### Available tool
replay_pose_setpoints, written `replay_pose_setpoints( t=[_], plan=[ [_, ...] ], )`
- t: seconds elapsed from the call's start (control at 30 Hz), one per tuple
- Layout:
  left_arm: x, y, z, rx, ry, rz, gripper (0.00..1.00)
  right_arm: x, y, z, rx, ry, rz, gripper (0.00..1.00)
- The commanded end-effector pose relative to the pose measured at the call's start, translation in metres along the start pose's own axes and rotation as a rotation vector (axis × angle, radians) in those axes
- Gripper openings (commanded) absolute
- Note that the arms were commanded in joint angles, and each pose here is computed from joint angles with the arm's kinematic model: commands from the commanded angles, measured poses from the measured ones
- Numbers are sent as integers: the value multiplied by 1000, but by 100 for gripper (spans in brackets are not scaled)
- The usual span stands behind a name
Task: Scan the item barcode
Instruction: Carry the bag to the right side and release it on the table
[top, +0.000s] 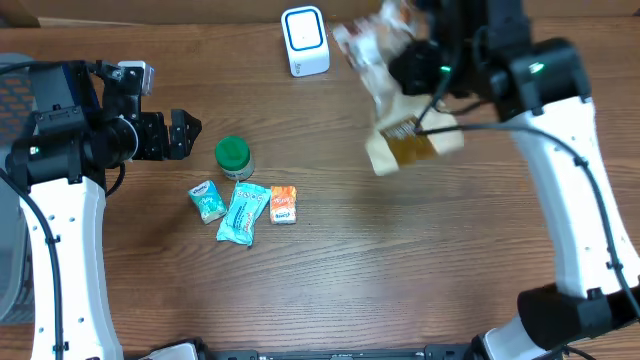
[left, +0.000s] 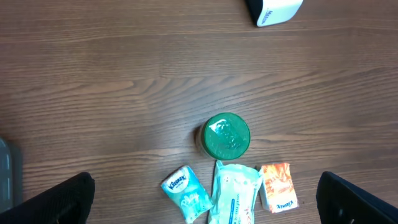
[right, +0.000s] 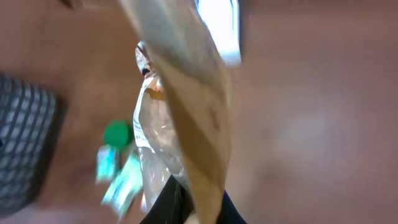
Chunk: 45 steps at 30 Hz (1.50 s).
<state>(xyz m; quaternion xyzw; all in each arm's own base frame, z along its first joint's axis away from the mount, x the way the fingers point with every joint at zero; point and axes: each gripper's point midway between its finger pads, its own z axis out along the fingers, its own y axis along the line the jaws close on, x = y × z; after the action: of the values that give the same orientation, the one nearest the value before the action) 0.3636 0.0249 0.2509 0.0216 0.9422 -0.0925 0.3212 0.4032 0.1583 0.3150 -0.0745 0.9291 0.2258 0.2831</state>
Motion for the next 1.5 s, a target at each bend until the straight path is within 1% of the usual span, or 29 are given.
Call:
replay_pose_setpoints(
  t=[0.0, 0.2, 0.4, 0.63, 0.77, 0.97, 1.0, 1.03, 1.07, 1.1, 1.17, 1.2, 1.23, 1.33, 1.47],
  plan=[
    [-9, -4, -7, 7, -29, 26, 100, 11, -19, -14, -101, 64, 133, 4],
    [-9, -4, -7, 8, -29, 27, 100, 16, -86, -25, -37, 55, 269, 4],
    [-9, -4, -7, 8, -29, 27, 100, 28, -157, -21, 25, 22, 408, 4],
    [-9, -4, -7, 8, -29, 27, 100, 67, -233, -3, 52, -14, 599, 4],
    [-9, -4, -7, 7, -29, 26, 100, 89, -268, 6, 80, -45, 691, 4],
    [-9, -4, -7, 7, -29, 26, 100, 124, -300, 18, 110, -66, 782, 4],
    [-9, -4, -7, 7, -29, 26, 100, 128, -302, 20, 111, -61, 790, 13],
    [-9, -4, -7, 8, -29, 27, 100, 133, -302, 21, 112, -54, 799, 25],
    [-9, -4, -7, 7, -29, 26, 100, 136, -301, 21, 111, -42, 800, 62],
    [-8, -4, -7, 7, -29, 27, 99, 138, -301, 21, 113, -37, 805, 70],
    [-9, -3, -7, 7, -32, 27, 100, 140, -299, 21, 110, -26, 813, 82],
    [-9, -3, -7, 7, -31, 27, 100, 141, -298, 22, 107, -20, 817, 91],
    [-9, -3, -7, 7, -32, 27, 99, 142, -296, 21, 104, -12, 824, 94],
    [-9, -3, -7, 7, -31, 27, 100, 146, -290, 19, 99, 15, 841, 94],
    [-9, -4, -7, 7, -31, 27, 100, 130, -260, 3, 83, 43, 761, 95]
  ],
)
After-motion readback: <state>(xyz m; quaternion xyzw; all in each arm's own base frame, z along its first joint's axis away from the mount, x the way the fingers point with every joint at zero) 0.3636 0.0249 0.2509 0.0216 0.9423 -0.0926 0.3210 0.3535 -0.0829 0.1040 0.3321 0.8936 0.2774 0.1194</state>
